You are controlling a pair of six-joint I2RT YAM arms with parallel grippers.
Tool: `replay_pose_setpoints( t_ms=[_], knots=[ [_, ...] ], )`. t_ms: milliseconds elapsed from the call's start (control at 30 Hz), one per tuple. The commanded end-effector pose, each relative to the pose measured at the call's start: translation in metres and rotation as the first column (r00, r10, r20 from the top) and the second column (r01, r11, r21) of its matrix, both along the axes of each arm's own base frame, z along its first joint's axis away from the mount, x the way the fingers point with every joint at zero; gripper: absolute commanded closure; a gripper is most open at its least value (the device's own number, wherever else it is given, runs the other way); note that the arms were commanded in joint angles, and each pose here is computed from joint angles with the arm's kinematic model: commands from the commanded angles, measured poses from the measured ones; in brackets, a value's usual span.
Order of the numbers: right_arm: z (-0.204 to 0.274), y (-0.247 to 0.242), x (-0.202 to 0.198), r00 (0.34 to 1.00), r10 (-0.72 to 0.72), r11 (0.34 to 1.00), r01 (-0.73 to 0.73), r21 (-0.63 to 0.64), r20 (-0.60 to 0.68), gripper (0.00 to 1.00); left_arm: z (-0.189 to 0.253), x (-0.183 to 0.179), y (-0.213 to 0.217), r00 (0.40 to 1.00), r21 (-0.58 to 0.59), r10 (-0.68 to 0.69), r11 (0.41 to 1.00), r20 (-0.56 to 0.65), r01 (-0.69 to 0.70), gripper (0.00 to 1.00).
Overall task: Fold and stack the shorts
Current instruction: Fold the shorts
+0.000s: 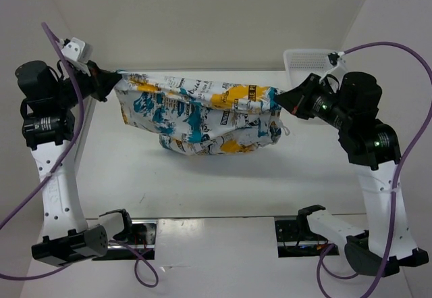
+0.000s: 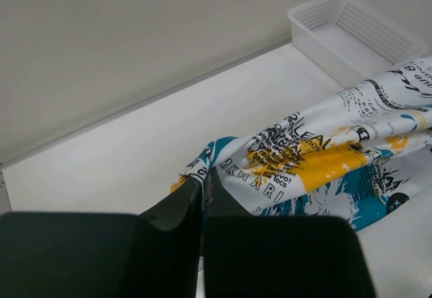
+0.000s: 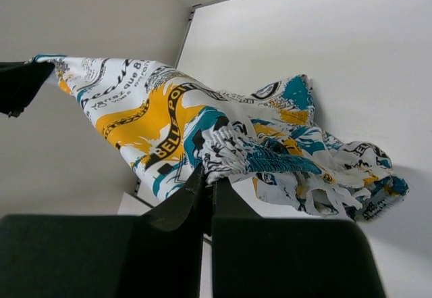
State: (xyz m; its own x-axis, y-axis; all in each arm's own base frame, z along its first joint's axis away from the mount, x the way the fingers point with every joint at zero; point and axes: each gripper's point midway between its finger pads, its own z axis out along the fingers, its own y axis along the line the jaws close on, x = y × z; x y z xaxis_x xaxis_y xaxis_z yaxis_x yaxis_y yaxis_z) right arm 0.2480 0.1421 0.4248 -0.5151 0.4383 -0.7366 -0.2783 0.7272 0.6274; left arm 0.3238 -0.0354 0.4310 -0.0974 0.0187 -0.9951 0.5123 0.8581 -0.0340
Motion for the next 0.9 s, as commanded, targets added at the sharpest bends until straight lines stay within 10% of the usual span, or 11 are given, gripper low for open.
replay_pose_setpoints(
  t_ms=[0,533,867],
  knots=[
    [0.05,-0.005,-0.047,0.989,0.043,0.999,-0.045,0.014,0.143,1.0,0.073,-0.033,-0.016,0.971,0.079,-0.044,0.997,0.236,0.026,1.0],
    [0.09,-0.021,-0.148,0.939,0.184,0.981,-0.156,-0.114,0.291,1.0,0.196,-0.158,-0.039,0.819,0.143,0.009,0.984,0.574,-0.111,1.0],
    [0.024,0.012,-0.04,0.997,0.061,0.998,-0.061,-0.01,0.039,1.0,0.113,-0.031,-0.002,0.93,0.096,0.044,0.992,0.365,-0.084,1.0]
  ],
)
